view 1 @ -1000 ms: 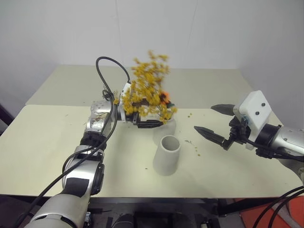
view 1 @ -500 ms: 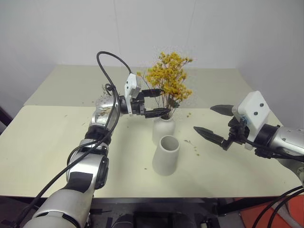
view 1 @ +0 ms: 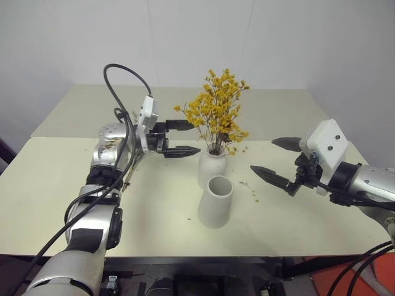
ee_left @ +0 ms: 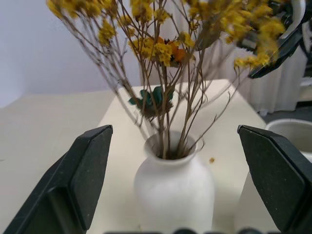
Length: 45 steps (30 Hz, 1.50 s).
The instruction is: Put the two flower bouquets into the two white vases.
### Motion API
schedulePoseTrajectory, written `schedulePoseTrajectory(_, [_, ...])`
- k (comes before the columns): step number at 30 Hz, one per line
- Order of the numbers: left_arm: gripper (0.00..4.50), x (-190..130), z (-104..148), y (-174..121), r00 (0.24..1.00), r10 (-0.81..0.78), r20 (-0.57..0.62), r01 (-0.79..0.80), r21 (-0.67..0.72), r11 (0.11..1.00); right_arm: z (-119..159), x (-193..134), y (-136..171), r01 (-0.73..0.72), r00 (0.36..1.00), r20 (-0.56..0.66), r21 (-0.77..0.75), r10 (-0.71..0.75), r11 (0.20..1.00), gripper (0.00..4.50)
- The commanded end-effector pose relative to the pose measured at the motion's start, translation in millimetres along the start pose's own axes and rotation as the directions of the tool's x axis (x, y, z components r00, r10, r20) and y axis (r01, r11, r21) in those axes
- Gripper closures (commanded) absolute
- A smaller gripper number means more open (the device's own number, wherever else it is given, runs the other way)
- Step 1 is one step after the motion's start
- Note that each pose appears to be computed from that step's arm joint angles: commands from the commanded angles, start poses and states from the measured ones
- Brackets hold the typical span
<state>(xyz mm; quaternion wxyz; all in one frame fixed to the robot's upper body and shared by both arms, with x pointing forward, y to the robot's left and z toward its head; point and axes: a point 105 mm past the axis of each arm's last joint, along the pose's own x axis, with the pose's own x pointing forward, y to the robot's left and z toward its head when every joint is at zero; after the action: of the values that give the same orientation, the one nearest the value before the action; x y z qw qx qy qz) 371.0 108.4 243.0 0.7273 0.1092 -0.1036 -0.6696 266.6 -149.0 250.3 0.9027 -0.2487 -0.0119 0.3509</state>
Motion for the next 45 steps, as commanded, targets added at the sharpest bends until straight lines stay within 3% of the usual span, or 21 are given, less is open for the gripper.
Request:
schedulePoseTrajectory(1, [0.04,-16,15,3,0.999,0.036,0.007,-0.036,0.057,0.998,13,-4,-1,-0.005,0.999,0.052,-0.016,0.006,1.000,0.00])
schedulePoseTrajectory(9, [0.04,-69,24,-2,0.975,0.222,-0.005,-0.222,0.016,0.975,21,-18,10,-0.093,0.992,0.090,0.029,0.090,0.995,0.00])
schedulePoseTrajectory(12, [0.04,-88,24,-10,0.930,0.356,-0.093,-0.359,-0.023,0.933,23,-25,23,-0.148,0.985,0.086,0.006,0.147,0.989,0.00])
schedulePoseTrajectory(19, [0.04,-114,17,-39,0.820,0.498,-0.281,-0.526,-0.027,0.850,25,-28,53,-0.333,0.943,0.035,0.020,0.332,0.943,0.00])
schedulePoseTrajectory(21, [0.04,-117,11,-36,0.763,0.549,-0.340,-0.591,-0.025,0.806,29,-25,55,-0.352,0.936,0.019,0.026,0.352,0.936,0.00])
schedulePoseTrajectory(25, [0.04,-123,-5,-18,0.562,0.674,-0.479,-0.770,-0.006,0.638,38,-20,60,-0.416,0.909,-0.010,0.047,0.417,0.908,0.00])
schedulePoseTrajectory(28, [0.04,-116,-6,-17,0.520,0.667,-0.533,-0.795,-0.015,0.606,44,-16,62,-0.439,0.898,-0.018,0.047,0.440,0.897,0.00])
schedulePoseTrajectory(31, [0.04,-119,-19,-13,0.414,0.668,-0.618,-0.859,-0.022,0.512,46,-10,62,-0.456,0.889,-0.026,0.030,0.457,0.889,0.00])
schedulePoseTrajectory(33, [0.04,-121,-25,-14,0.384,0.654,-0.651,-0.871,-0.022,0.490,47,-7,62,-0.461,0.887,-0.028,0.028,0.462,0.887,0.00])
schedulePoseTrajectory(36, [0.04,-132,-33,-11,0.287,0.655,-0.699,-0.924,-0.022,0.382,47,-2,60,-0.462,0.886,-0.036,0.023,0.462,0.887,0.00])
schedulePoseTrajectory(40, [0.04,-138,-43,-14,0.240,0.627,-0.741,-0.947,-0.036,0.320,47,0,60,-0.466,0.884,-0.047,0.012,0.466,0.885,0.00])
schedulePoseTrajectory(45, [0.04,-138,-49,-16,0.203,0.603,-0.772,-0.949,-0.003,0.316,45,0,61,-0.466,0.883,-0.057,0.006,0.465,0.885,0.00])
